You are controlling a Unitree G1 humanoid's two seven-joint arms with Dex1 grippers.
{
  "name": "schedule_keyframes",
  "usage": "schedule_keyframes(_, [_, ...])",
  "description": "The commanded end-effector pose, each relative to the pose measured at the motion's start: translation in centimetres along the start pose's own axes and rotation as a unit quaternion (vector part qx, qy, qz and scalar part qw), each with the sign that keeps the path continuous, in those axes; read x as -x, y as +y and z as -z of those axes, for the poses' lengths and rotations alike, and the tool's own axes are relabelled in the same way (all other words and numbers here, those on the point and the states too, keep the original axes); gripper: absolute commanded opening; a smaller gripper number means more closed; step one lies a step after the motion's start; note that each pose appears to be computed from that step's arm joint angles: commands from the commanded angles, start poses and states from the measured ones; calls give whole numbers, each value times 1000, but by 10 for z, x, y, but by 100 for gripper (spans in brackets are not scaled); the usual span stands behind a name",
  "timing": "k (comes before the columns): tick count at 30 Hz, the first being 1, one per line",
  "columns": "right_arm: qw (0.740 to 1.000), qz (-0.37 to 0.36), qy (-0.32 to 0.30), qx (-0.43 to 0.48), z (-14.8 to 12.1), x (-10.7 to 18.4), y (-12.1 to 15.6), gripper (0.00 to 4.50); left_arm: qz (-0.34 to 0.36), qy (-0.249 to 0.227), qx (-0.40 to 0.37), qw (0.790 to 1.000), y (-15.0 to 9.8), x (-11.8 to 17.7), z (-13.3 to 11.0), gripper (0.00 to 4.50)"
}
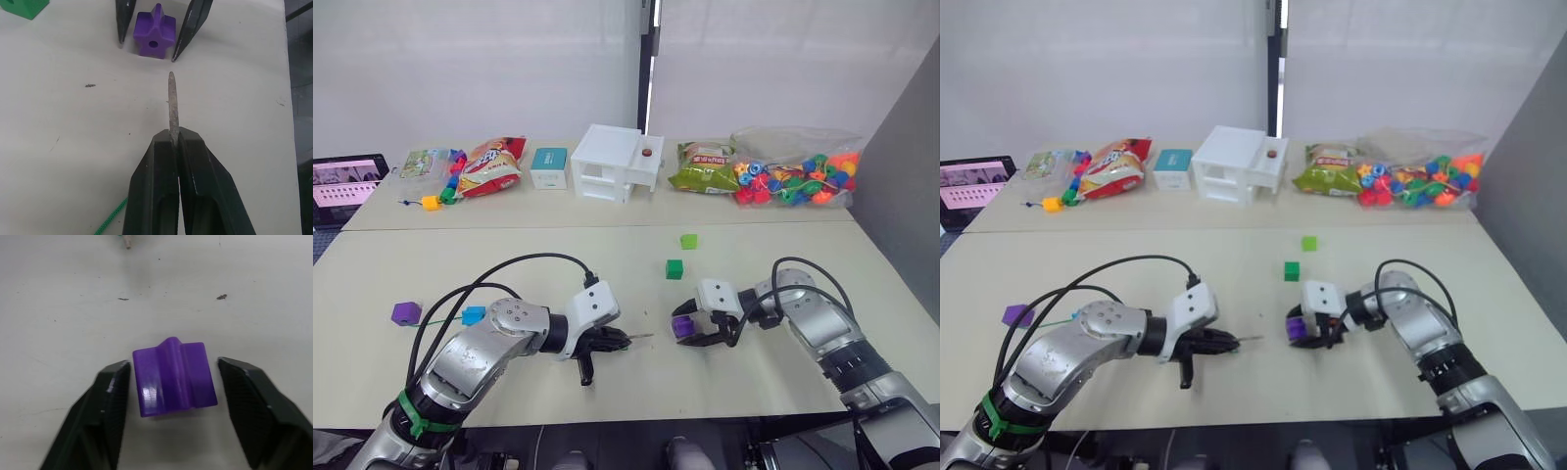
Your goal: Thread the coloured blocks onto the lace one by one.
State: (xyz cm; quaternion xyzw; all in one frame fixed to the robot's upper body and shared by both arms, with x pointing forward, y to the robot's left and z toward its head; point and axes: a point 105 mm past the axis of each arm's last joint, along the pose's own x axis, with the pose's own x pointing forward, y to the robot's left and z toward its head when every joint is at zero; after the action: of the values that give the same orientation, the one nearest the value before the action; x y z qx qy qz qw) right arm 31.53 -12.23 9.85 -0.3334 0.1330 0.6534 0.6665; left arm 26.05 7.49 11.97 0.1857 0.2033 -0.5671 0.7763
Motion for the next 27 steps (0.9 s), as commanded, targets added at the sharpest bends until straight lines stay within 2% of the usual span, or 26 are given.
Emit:
schedule_keyframes(1, [1000,13,-4,-9,2,3,-1,136,4,-1,-13,1000,0,0,-5,0])
schedule_keyframes(5, [999,17,-23,-23,-10,-5,6,136,3,4,-19,1000,3,-3,-7,0])
schedule_keyframes(11, [999,25,-13,-25,-17,-18,17,136,1,15,-26,1000,7,-9,-9,0])
schedule_keyframes(27, [999,17,-15,-25,-25,-20,23,136,7,11,-36,999,9,-19,-16,0])
